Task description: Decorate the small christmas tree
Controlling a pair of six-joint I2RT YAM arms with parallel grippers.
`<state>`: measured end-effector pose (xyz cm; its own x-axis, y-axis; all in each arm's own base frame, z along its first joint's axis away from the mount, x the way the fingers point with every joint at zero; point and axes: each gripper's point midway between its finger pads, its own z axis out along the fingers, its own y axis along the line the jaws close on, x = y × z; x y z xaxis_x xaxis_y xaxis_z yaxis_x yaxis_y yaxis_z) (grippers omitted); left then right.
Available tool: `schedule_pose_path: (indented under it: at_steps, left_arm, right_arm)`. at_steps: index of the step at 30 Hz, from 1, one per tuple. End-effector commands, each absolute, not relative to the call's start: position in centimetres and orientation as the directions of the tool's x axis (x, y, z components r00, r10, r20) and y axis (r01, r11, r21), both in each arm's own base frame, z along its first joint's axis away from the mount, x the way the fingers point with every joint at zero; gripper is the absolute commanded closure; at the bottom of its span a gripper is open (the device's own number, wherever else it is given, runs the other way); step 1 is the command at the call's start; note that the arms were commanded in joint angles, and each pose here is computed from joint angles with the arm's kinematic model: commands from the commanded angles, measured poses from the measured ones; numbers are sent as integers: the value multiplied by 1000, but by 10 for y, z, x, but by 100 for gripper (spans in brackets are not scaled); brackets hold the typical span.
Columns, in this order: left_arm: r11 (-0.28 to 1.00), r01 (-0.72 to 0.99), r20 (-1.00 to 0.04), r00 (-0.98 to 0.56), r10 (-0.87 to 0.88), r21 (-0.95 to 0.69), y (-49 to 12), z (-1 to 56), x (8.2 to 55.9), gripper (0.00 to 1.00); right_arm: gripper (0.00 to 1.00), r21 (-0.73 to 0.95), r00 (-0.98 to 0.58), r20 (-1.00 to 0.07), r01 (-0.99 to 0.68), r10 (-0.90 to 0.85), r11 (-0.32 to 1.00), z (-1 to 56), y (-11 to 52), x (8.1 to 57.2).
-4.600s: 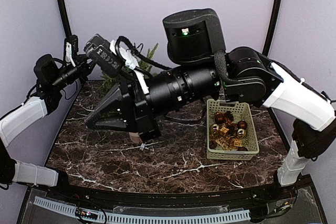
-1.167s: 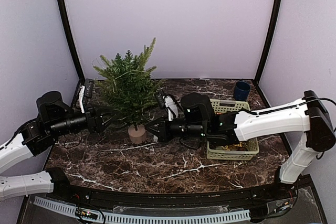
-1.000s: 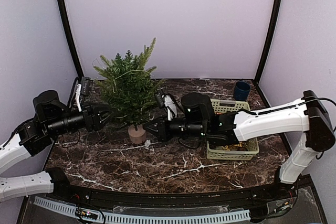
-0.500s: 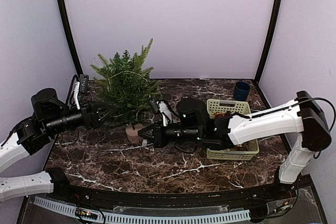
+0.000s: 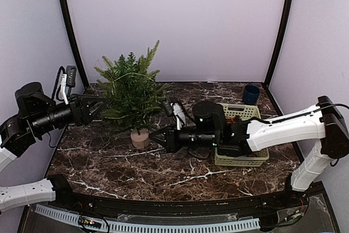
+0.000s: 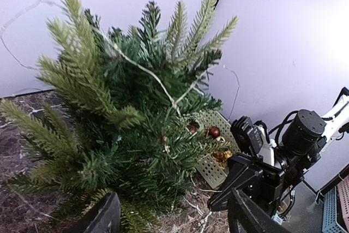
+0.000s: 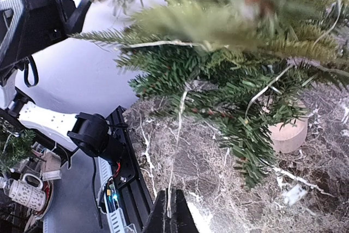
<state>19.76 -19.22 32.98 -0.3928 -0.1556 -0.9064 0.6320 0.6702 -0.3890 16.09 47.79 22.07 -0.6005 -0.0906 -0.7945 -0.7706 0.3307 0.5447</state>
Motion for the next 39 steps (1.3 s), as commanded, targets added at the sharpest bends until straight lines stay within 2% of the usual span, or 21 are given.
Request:
schedule_pose_path:
  at_steps: [1, 7, 14, 24, 35, 39]
  left_arm:
    - [739, 567, -896, -429, -111, -363, -174, 326, 194, 29]
    - [749, 532, -833, -551, -50, -396, -177, 297, 187, 26]
    - [732, 536, -801, -598, -22, -420, -186, 278, 187, 28]
    - [750, 531, -828, -559, -38, -393, -184, 281, 196, 42]
    - [766, 522, -846, -530, -55, -377, -183, 284, 203, 43]
    - [784, 503, -852, -519, -63, -364, -180, 284, 208, 47]
  right_arm:
    - [100, 549, -582, -813, -777, -17, 308, 251, 470, 157]
    - [100, 508, -553, -832, -791, -44, 341, 253, 474, 148]
    - [100, 480, -531, -845, -800, -53, 361, 250, 486, 140]
    - [100, 471, -529, -847, -795, -55, 383, 246, 506, 146]
    - [100, 447, -534, -842, -768, -74, 459, 231, 516, 161]
    - [100, 444, -544, -836, -751, -77, 489, 222, 515, 167]
